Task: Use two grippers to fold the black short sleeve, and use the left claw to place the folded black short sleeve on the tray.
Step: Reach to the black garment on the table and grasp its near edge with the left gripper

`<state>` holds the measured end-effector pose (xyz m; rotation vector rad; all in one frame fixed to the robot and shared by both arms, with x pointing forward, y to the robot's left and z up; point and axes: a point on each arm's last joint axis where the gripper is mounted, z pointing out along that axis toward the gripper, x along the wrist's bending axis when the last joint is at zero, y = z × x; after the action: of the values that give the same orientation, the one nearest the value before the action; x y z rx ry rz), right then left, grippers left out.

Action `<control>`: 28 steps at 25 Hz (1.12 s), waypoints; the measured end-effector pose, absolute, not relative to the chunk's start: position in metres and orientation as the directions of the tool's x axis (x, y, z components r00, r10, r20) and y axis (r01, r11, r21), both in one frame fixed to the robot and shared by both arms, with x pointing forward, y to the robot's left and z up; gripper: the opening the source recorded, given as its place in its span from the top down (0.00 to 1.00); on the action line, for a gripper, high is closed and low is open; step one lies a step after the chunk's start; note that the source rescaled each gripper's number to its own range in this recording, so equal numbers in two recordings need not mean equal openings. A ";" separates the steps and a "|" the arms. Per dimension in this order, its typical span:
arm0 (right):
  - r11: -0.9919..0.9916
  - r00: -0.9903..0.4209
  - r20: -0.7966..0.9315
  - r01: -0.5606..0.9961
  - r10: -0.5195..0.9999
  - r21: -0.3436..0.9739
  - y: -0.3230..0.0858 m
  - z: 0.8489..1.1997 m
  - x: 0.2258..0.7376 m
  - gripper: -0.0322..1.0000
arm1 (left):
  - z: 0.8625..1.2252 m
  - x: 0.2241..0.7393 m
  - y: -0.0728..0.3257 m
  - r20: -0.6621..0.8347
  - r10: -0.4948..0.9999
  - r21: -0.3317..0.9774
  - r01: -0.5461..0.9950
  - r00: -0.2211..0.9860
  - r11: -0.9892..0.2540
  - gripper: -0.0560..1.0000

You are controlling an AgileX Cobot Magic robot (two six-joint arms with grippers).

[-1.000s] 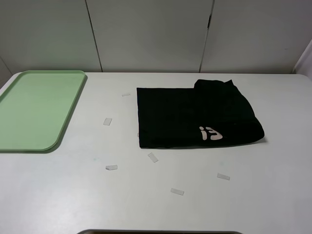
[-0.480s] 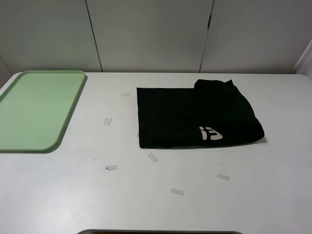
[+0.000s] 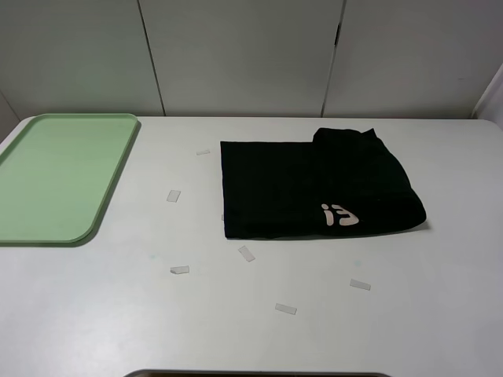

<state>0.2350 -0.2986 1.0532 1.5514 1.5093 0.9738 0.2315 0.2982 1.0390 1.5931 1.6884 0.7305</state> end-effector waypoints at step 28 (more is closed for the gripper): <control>-0.024 0.015 0.019 0.430 1.000 0.903 -0.299 1.053 0.235 0.00 | 1.102 0.336 0.288 -0.168 0.986 0.550 0.829 -0.007 0.100 0.00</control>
<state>0.2350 -0.2986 1.0532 1.5514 1.5093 0.9738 0.3360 0.2878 1.1017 1.7702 1.8773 0.4042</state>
